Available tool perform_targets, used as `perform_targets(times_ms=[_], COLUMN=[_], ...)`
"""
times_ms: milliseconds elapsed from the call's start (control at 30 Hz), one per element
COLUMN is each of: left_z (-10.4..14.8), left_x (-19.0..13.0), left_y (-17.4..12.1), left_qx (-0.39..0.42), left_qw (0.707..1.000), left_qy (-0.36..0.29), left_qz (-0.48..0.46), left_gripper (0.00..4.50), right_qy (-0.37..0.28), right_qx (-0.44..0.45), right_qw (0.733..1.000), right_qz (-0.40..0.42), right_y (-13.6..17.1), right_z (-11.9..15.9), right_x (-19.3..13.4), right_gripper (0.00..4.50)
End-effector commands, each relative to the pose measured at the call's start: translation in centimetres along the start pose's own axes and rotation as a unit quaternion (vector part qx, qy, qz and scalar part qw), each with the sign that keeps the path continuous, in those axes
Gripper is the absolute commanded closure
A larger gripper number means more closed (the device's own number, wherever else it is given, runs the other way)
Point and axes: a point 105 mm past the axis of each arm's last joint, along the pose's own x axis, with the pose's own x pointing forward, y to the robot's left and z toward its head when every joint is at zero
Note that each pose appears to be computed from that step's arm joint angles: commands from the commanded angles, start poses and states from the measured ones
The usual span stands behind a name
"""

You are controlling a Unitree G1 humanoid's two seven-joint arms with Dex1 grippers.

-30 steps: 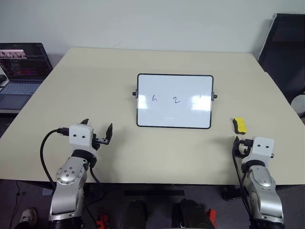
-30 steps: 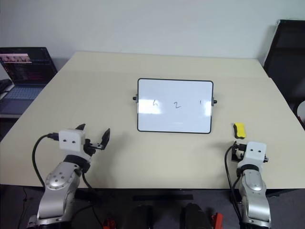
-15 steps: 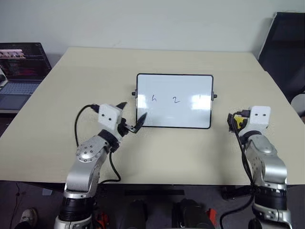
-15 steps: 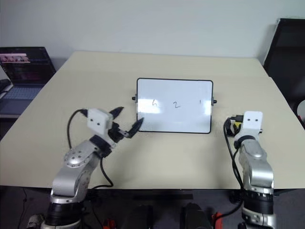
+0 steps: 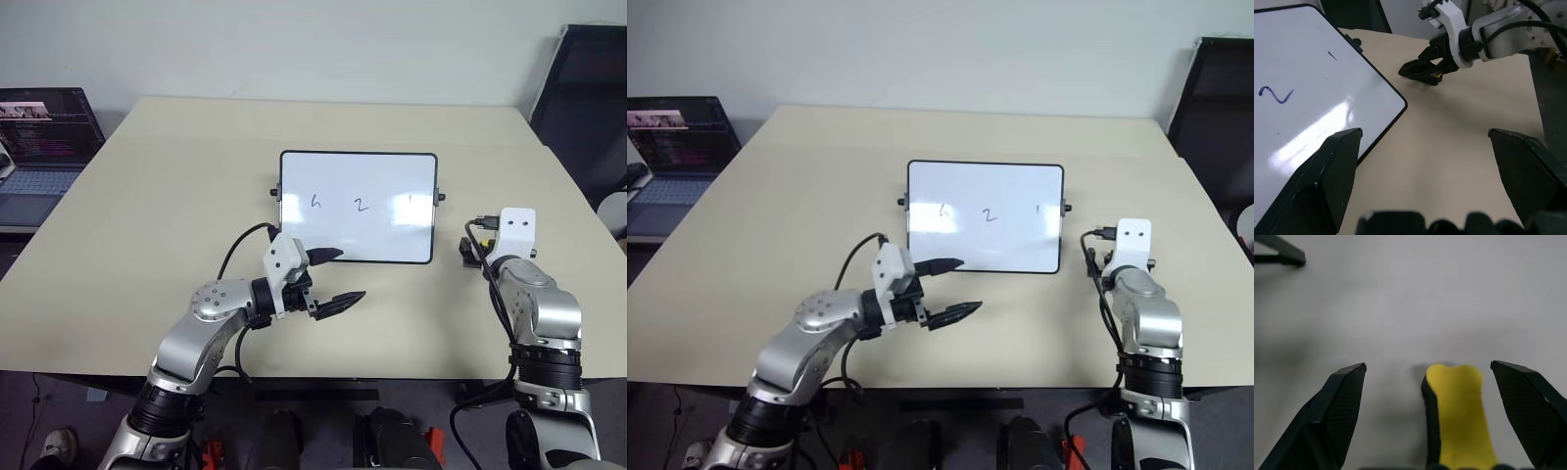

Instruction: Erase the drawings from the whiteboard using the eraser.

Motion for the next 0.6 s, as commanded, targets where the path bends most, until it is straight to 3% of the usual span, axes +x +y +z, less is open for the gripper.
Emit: perform_targets(times_ms=[33, 600], left_z=[1.1, 1.0], left_x=[0.3, 0.2], left_y=[-0.1, 0.1], left_qx=[0.024, 0.041], left_qw=[0.999, 0.999], left_qy=[-0.019, -0.017], left_qz=[-0.011, -0.005], left_gripper=[0.0, 0.0], right_qy=[-0.014, -0.002], right_qx=[0.014, 0.05], right_qw=[1.0, 0.998], right_qz=[0.003, -0.031], right_y=[-0.3, -2.0], right_z=[1.0, 0.7], right_x=[0.2, 0.8], right_gripper=[0.04, 0.04])
